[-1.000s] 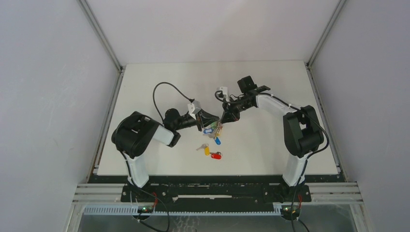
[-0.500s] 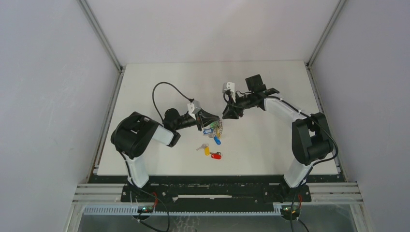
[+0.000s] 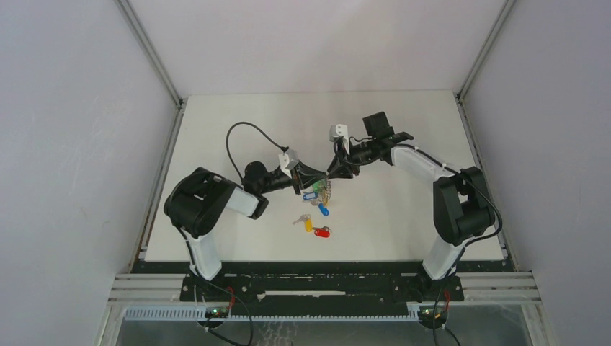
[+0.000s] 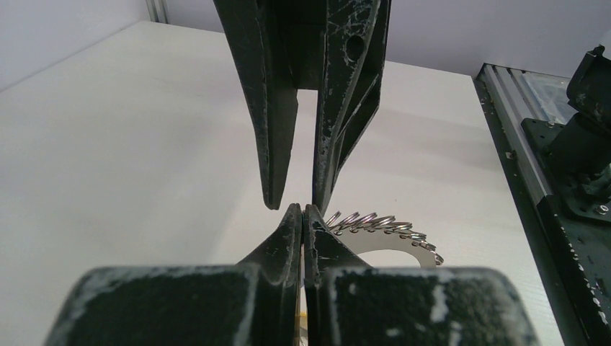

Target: Put the keys on the keyring

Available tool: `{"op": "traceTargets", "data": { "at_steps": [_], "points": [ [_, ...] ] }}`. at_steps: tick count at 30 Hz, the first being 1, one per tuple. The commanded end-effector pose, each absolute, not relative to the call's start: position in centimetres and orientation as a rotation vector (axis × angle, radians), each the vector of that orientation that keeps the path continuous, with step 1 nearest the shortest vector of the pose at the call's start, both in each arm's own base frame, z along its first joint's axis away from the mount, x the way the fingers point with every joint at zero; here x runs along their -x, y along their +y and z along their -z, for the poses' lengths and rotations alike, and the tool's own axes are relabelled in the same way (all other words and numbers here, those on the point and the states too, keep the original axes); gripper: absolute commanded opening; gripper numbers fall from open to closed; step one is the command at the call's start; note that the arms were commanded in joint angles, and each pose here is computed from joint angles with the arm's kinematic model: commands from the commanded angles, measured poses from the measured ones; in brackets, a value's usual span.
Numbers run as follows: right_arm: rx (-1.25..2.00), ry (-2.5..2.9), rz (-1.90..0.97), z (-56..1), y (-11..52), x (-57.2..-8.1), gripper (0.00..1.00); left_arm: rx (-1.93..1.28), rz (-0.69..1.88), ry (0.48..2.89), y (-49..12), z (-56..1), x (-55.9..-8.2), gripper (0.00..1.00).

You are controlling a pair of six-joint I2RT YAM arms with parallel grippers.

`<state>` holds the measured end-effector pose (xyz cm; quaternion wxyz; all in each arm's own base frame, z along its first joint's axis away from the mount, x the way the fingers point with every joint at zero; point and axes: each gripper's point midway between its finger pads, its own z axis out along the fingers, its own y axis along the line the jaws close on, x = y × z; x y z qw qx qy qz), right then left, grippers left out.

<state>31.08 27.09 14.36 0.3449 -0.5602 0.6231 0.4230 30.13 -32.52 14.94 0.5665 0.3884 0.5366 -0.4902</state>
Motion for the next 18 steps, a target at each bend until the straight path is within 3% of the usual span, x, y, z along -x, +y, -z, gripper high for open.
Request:
{"op": "traceTargets", "data": {
  "at_steps": [1,10,15,18],
  "points": [
    [1.487,1.565,-1.149,-14.32,27.7,-30.26,0.27,-0.915,1.118,1.15,-32.23,-17.79,-29.88,0.0],
    [1.491,1.568,-1.167,-13.57,27.89,-30.27,0.2,-0.916,1.125,1.147,-32.33,-17.95,-29.87,0.0],
    [1.495,1.579,-1.17,-13.57,27.61,-30.19,0.0,-0.918,1.129,1.149,-32.37,-17.86,-29.85,0.0],
    [1.509,1.622,-1.12,-13.68,27.14,-30.47,0.0,-0.917,1.129,1.159,-32.24,-17.55,-29.9,0.0]
  ]
}}
